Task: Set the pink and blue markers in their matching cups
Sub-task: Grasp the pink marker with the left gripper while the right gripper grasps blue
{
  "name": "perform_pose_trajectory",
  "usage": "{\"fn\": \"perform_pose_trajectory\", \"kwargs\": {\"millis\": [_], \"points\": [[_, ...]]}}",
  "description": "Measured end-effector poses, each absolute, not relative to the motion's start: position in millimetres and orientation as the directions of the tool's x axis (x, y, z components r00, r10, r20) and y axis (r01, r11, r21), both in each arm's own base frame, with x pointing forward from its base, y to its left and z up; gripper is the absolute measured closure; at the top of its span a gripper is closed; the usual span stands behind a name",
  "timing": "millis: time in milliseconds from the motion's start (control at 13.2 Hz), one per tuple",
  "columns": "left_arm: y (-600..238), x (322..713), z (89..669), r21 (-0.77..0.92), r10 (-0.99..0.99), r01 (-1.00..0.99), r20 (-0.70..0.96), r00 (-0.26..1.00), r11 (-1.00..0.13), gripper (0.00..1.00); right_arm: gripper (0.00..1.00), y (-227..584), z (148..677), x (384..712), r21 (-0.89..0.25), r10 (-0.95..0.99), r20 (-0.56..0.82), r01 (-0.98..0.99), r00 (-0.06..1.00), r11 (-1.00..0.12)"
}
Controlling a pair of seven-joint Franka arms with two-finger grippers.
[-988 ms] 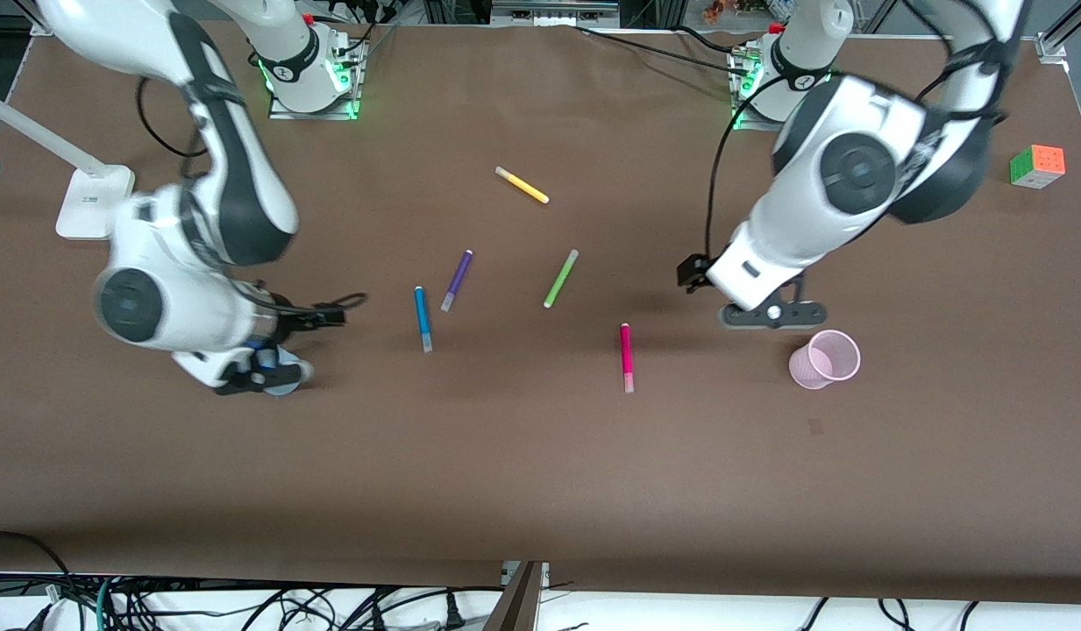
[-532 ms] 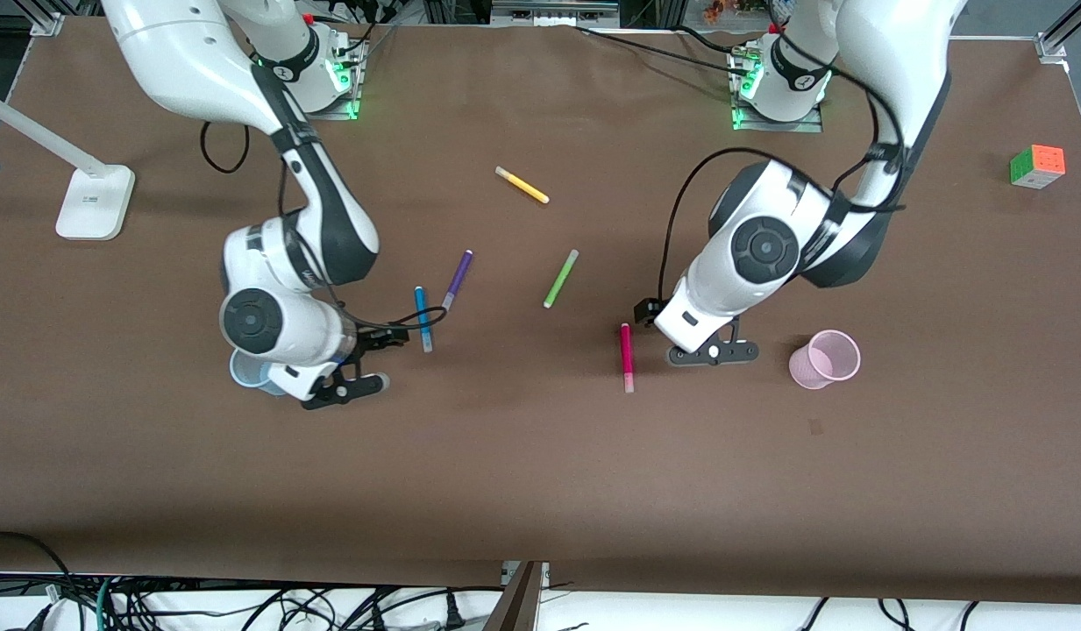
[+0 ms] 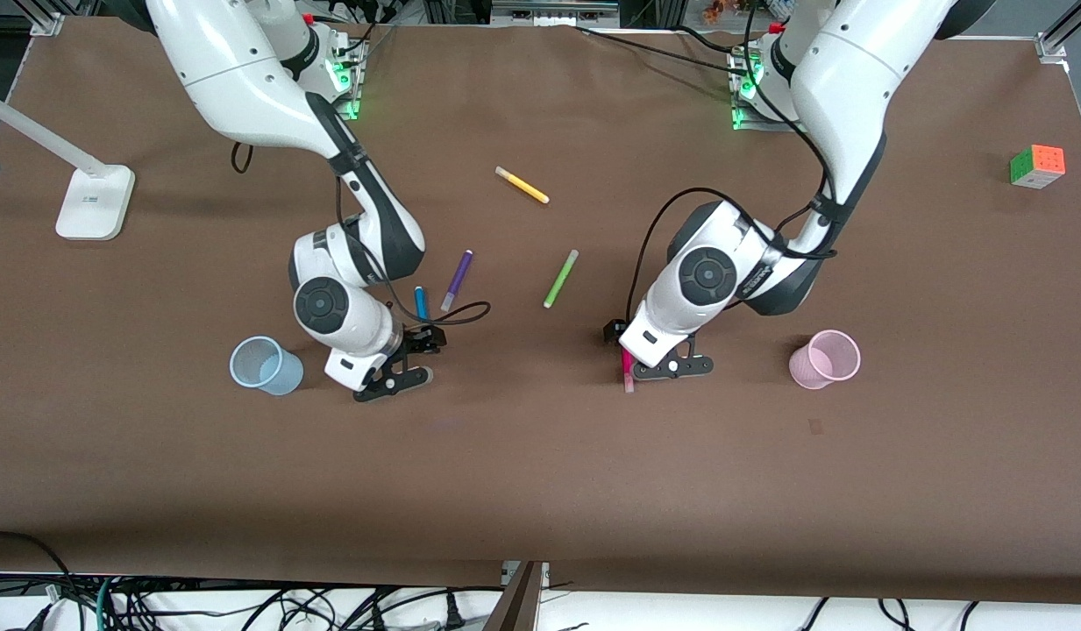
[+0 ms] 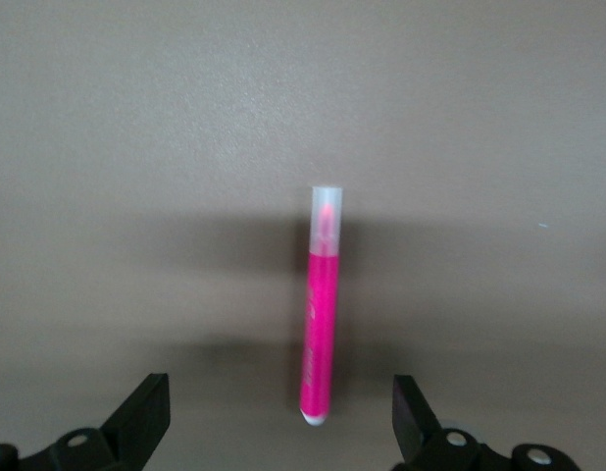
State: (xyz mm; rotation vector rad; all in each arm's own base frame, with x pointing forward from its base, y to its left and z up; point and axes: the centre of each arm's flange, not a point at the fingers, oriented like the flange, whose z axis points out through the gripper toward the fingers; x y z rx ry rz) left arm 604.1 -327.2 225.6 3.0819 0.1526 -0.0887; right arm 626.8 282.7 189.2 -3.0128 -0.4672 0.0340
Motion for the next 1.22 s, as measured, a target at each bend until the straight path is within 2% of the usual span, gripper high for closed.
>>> {"fn": "perform_pose_trajectory", "kwargs": {"millis": [836,912,1216], "points": [[-339,601,162,0.068,0.067,0.067,-0.001,0.998,-0.995,0.00,0.00,289,172,607,-0.052,0.360,-0.031,0.358,0.932,-0.932],[-340,601,161,0.062,0.064,0.064,0.002,0.998,-0.996,0.06,0.00,288,173,606,-0.050,0.360,-0.031,0.359,0.932,-0.932],[-348,602,167,0.067,0.055,0.054,0.019,0.998,-0.996,0.49,0.01,287,179,603,-0.047,0.363,-0.029,0.362,0.931,-0.931]]}}
